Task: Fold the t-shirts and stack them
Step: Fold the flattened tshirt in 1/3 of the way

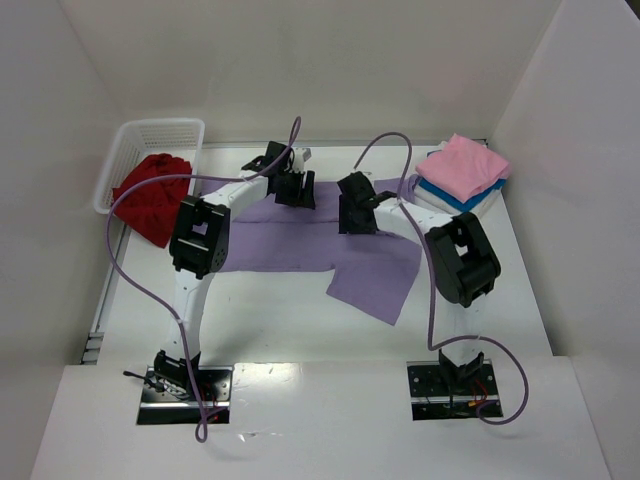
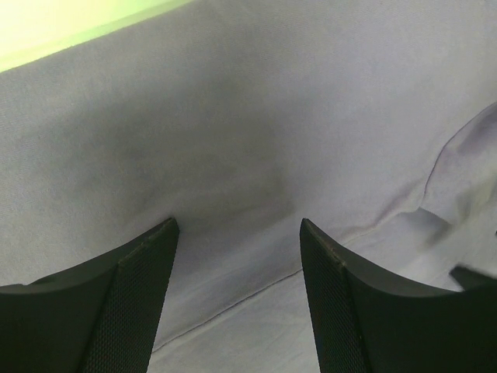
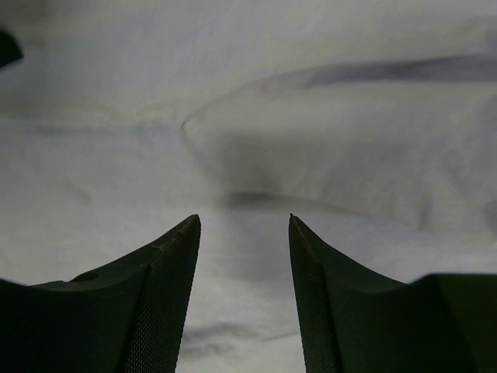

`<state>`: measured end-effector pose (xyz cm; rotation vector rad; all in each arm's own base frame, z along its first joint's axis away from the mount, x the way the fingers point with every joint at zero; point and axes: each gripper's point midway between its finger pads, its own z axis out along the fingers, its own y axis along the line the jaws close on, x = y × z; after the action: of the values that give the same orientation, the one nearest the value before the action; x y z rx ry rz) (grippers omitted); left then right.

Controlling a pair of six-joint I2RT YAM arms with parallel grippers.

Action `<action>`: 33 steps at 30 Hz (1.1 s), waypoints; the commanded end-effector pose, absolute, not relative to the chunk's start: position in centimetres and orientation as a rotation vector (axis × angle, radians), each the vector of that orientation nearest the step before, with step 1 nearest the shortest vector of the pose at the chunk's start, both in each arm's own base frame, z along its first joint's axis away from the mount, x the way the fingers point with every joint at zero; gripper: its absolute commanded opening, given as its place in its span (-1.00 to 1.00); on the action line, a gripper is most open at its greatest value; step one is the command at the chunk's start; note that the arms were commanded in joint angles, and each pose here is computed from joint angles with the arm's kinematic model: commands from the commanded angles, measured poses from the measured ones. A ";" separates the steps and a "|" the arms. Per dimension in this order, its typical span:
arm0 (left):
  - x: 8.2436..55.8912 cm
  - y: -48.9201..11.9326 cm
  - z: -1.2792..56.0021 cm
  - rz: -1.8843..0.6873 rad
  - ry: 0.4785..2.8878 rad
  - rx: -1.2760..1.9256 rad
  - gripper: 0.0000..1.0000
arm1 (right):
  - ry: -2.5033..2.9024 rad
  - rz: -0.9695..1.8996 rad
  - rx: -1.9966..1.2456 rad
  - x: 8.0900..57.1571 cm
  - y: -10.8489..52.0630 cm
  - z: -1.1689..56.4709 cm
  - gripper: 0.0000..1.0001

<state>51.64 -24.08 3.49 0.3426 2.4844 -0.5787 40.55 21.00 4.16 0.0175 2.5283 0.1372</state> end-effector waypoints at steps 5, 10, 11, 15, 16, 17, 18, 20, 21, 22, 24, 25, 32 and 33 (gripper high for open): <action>50.8 -23.2 0.0 -0.558 2.571 0.341 0.45 | 2.394 -0.110 0.133 44.8 19.0 6.2 -0.04; 50.8 -23.2 0.0 -0.555 2.568 0.353 0.45 | 2.411 -0.154 0.089 45.1 19.7 4.8 -0.04; 50.8 -23.2 0.0 -0.555 2.568 0.353 0.45 | 2.423 -0.164 0.084 45.1 19.7 4.4 -0.04; 50.8 -23.2 0.0 -0.555 2.568 0.353 0.45 | 2.410 -0.167 0.091 45.2 19.6 4.9 0.02; 50.8 -23.2 0.0 -0.555 2.568 0.353 0.45 | 2.410 -0.167 0.091 45.2 19.6 4.9 0.02; 50.8 -23.2 0.0 -0.555 2.568 0.353 0.45 | 2.397 -0.138 0.093 45.2 19.8 5.9 0.04; 50.8 -23.2 0.0 -0.555 2.568 0.353 0.45 | 2.400 -0.127 0.090 44.9 19.8 6.4 0.10; 50.7 -23.2 -0.5 -0.554 2.577 0.352 0.45 | 2.398 -0.105 0.087 44.6 19.9 7.0 0.10; 50.6 -23.3 -0.4 -0.566 2.577 0.355 0.45 | 2.401 -0.091 0.084 44.2 19.9 7.2 0.17; 50.6 -23.3 -0.4 -0.566 2.577 0.355 0.45 | 2.408 -0.093 0.093 43.8 19.7 6.8 0.19; 50.6 -23.3 -0.4 -0.566 2.577 0.355 0.45 | 2.425 -0.093 0.085 43.1 19.4 6.3 0.25; 50.6 -23.3 -0.4 -0.566 2.577 0.355 0.45 | 2.425 -0.093 0.085 43.1 19.4 6.3 0.25; 50.5 -23.4 -0.4 -0.578 2.576 0.359 0.45 | 2.473 -0.105 0.067 41.8 19.0 4.0 0.28; 50.4 -23.4 -0.9 -0.577 2.586 0.358 0.45 | 2.479 -0.128 0.053 41.8 18.8 3.5 0.28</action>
<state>51.60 -24.20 3.46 0.3496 2.4842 -0.5891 41.78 18.42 2.89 0.0546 2.5079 -0.1386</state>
